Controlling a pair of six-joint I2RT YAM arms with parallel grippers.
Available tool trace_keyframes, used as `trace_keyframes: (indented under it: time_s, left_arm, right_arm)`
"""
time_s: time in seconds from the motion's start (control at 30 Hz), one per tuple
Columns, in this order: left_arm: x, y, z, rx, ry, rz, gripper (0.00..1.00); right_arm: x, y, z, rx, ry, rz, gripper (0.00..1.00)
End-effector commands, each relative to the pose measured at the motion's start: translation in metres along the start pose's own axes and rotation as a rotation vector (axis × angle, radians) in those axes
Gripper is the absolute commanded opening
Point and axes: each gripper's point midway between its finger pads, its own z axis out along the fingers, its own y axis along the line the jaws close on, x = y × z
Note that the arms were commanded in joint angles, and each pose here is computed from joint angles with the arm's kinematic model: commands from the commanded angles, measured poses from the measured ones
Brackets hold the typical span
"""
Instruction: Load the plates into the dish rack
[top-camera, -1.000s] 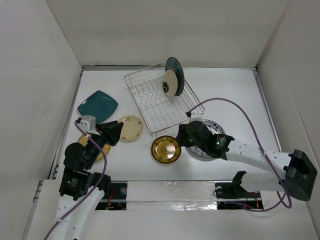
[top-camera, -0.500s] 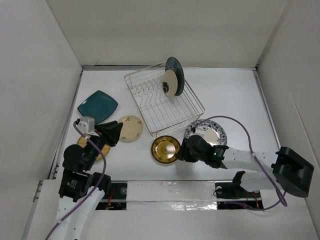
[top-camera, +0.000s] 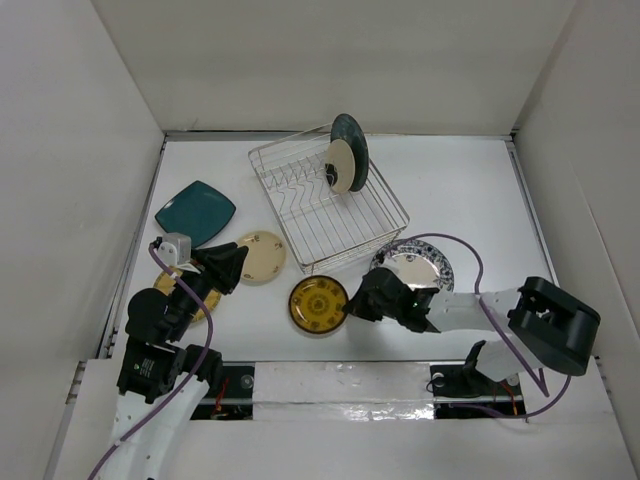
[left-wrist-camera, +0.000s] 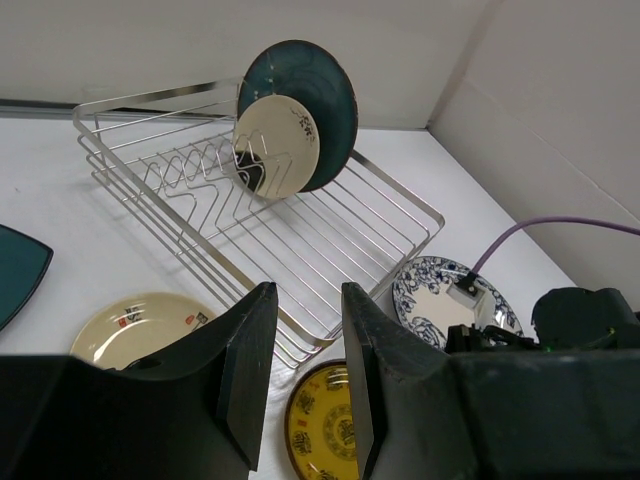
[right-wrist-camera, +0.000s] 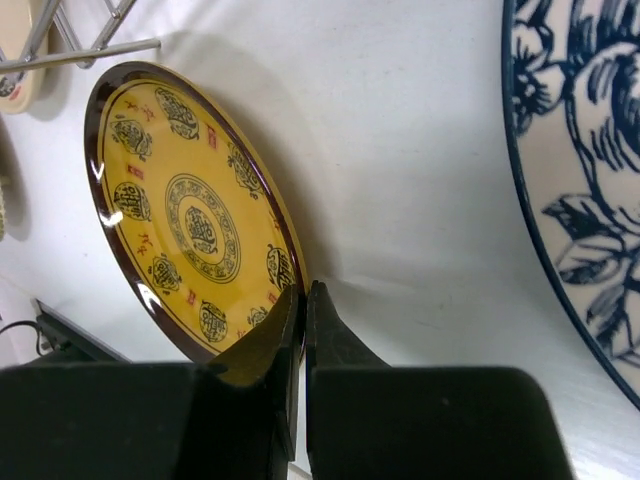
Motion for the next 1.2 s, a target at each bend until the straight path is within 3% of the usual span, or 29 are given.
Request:
trace_keyframes:
  time_s: [0.0, 0.1, 0.13, 0.27, 0.33, 0.43, 0.47, 0.57, 0.7, 0.87, 1.03, 1.17]
  left_arm:
    - [-0.011, -0.005, 0.001, 0.022, -0.046, 0.014, 0.29]
    - [-0.011, -0.004, 0.002, 0.020, -0.044, 0.013, 0.29]
    - [-0.011, -0.004, 0.002, 0.019, -0.042, 0.015, 0.29]
    - [-0.011, -0.003, 0.002, 0.014, -0.042, 0.013, 0.29]
    - [-0.011, -0.001, 0.002, 0.005, -0.044, 0.014, 0.29]
    - [-0.011, -0.001, 0.002, 0.005, -0.044, 0.015, 0.29]
    - [-0.010, -0.001, 0.003, 0.005, -0.041, 0.015, 0.29]
    - [-0.009, -0.001, 0.004, 0.005, -0.036, 0.014, 0.29]
    - [-0.009, -0.001, 0.003, 0.005, -0.035, 0.014, 0.29]
    - [-0.010, 0.001, 0.003, -0.005, -0.040, 0.011, 0.29]
    - [-0.008, 0.002, 0.005, -0.010, -0.026, 0.011, 0.29]
    - [-0.007, 0.005, 0.006, -0.024, -0.023, 0.010, 0.29]
  right_arm:
    - [0.005, -0.029, -0.012, 0.124, 0.010, -0.068, 0.00]
    - [0.003, -0.017, -0.038, 0.100, 0.034, -0.174, 0.00]
    - [0.006, -0.015, -0.049, 0.096, 0.059, -0.276, 0.00]
    - [-0.021, 0.055, -0.093, -0.055, 0.016, -0.489, 0.00]
    - [-0.062, 0.096, -0.112, -0.096, -0.119, -0.540, 0.00]
    - [-0.140, 0.112, -0.111, 0.010, -0.339, -0.579, 0.00]
    - [-0.182, 0.129, -0.126, 0.059, -0.478, -0.562, 0.00]
    - [-0.261, 0.141, -0.125, 0.276, -0.666, -0.601, 0.00]
    - [-0.336, 0.149, -0.121, 0.540, -0.822, -0.647, 0.00]
    - [-0.392, 0.154, -0.107, 0.693, -0.881, -0.698, 0.00]
    - [-0.409, 0.148, -0.070, 0.801, -0.848, -0.777, 0.00]
    - [-0.414, 0.148, -0.047, 0.794, -0.838, -0.792, 0.00]
